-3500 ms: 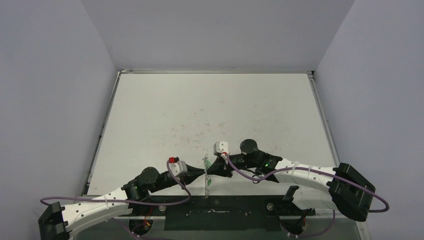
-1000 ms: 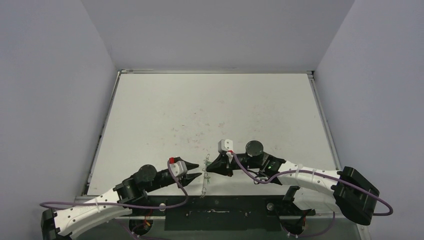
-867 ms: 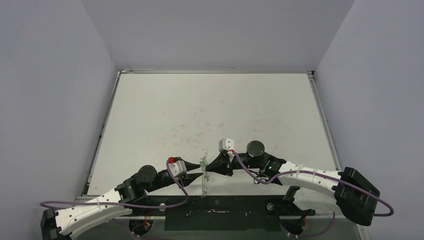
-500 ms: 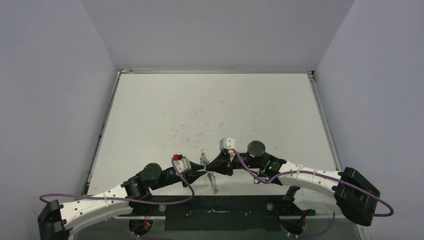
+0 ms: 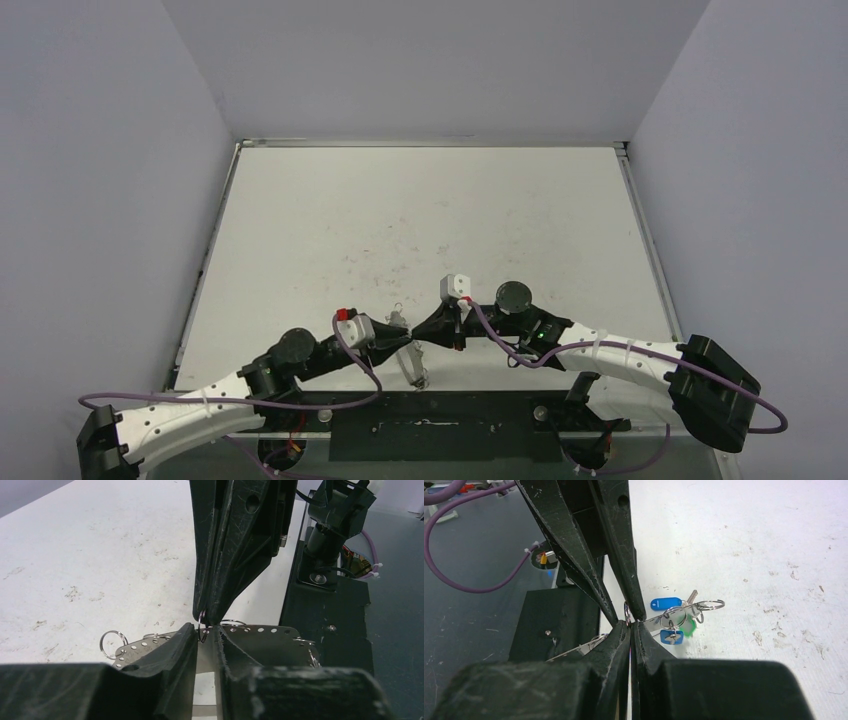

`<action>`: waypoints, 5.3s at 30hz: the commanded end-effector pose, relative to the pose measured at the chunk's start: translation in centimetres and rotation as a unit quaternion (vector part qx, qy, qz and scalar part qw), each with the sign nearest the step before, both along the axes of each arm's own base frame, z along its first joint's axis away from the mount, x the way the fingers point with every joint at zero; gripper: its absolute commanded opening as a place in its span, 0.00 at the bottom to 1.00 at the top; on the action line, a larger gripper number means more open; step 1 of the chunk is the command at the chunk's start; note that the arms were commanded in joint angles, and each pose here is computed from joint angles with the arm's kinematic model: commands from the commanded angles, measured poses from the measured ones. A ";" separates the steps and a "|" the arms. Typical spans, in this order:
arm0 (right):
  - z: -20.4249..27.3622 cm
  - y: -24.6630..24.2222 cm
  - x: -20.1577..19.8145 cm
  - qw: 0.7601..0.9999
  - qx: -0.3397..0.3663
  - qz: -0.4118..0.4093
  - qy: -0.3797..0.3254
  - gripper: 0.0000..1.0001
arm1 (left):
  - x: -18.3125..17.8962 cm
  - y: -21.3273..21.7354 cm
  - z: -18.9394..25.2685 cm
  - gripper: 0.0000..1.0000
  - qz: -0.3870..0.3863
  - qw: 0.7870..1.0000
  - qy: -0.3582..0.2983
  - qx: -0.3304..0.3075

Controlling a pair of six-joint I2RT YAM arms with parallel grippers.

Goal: Put the keys on the keyring

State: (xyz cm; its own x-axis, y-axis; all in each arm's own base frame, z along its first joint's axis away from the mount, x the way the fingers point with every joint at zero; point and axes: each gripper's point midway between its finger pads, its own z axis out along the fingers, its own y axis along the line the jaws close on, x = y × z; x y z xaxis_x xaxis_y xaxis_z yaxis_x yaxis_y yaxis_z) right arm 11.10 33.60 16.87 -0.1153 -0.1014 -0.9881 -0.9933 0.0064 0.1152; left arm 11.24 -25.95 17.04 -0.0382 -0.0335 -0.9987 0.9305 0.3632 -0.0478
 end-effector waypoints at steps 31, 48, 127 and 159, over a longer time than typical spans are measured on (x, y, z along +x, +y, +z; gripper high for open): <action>2.5 -3.7 5.7 0.975 -0.011 -0.216 0.038 1.00 | 3.7 0.6 3.3 0.00 0.103 0.991 0.054 0.071; -2.7 -4.8 8.9 0.923 -0.123 -0.331 0.156 1.00 | 10.9 8.2 2.0 0.00 0.229 0.956 0.155 0.094; -14.3 14.2 6.1 0.959 -0.232 -0.110 0.119 0.37 | 12.1 20.9 2.4 0.00 0.463 0.870 0.134 0.102; -13.3 14.1 6.7 0.962 -0.212 -0.142 0.100 0.47 | 12.2 20.5 2.0 0.00 0.451 0.875 0.142 0.104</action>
State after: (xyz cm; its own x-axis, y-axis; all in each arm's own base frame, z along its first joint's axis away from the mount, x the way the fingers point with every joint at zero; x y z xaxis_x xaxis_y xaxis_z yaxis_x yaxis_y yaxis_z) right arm 17.09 46.03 2.98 -0.3922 -0.4586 -0.7975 -0.9011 0.3657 0.2328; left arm 22.72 -5.16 17.54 -0.3970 0.0168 -0.9177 0.2053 0.9761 -0.0710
